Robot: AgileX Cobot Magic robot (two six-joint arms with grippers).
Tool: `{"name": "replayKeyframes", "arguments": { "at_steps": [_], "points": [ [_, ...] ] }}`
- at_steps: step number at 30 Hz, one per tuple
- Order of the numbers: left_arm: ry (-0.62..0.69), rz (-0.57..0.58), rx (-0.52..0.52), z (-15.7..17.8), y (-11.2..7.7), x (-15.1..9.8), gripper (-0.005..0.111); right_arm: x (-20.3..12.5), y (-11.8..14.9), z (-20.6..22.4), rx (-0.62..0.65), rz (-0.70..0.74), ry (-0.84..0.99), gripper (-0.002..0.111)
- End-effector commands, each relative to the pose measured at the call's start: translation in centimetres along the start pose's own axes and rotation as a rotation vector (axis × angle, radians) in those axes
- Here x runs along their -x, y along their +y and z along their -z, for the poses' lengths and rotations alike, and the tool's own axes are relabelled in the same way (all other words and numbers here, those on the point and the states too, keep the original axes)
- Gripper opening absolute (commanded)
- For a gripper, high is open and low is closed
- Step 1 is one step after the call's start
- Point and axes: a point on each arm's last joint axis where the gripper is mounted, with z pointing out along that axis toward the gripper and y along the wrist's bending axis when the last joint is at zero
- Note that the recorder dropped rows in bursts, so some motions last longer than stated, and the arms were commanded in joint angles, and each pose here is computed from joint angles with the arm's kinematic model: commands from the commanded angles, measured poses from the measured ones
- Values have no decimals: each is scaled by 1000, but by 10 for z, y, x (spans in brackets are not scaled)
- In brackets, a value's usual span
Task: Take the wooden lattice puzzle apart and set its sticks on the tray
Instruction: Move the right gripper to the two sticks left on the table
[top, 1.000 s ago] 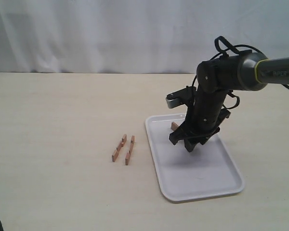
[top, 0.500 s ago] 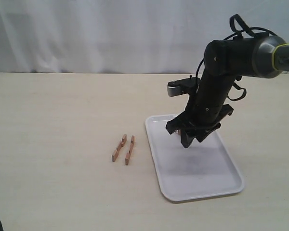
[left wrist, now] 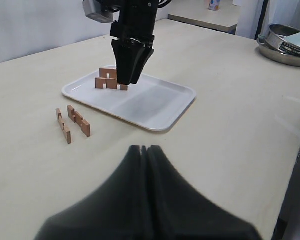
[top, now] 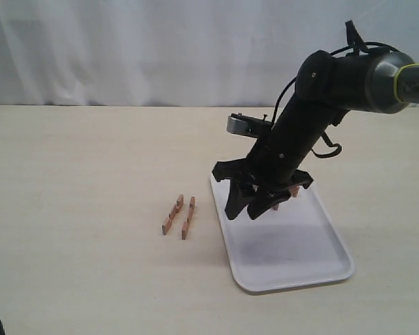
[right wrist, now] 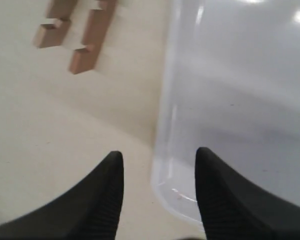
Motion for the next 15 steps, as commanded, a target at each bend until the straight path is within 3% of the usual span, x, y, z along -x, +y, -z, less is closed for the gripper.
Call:
{"name": "replayKeyframes", "arguments": {
  "at_steps": [1, 10, 15],
  "points": [
    [-2, 6, -4, 0, 0, 0, 0, 0, 12, 2, 119, 1, -8, 44],
    [-2, 6, -4, 0, 0, 0, 0, -1, 48, -14, 96, 80, -32, 43],
    [-2, 6, -4, 0, 0, 0, 0, -3, 64, -25, -34, 159, -64, 43]
  ]
}}
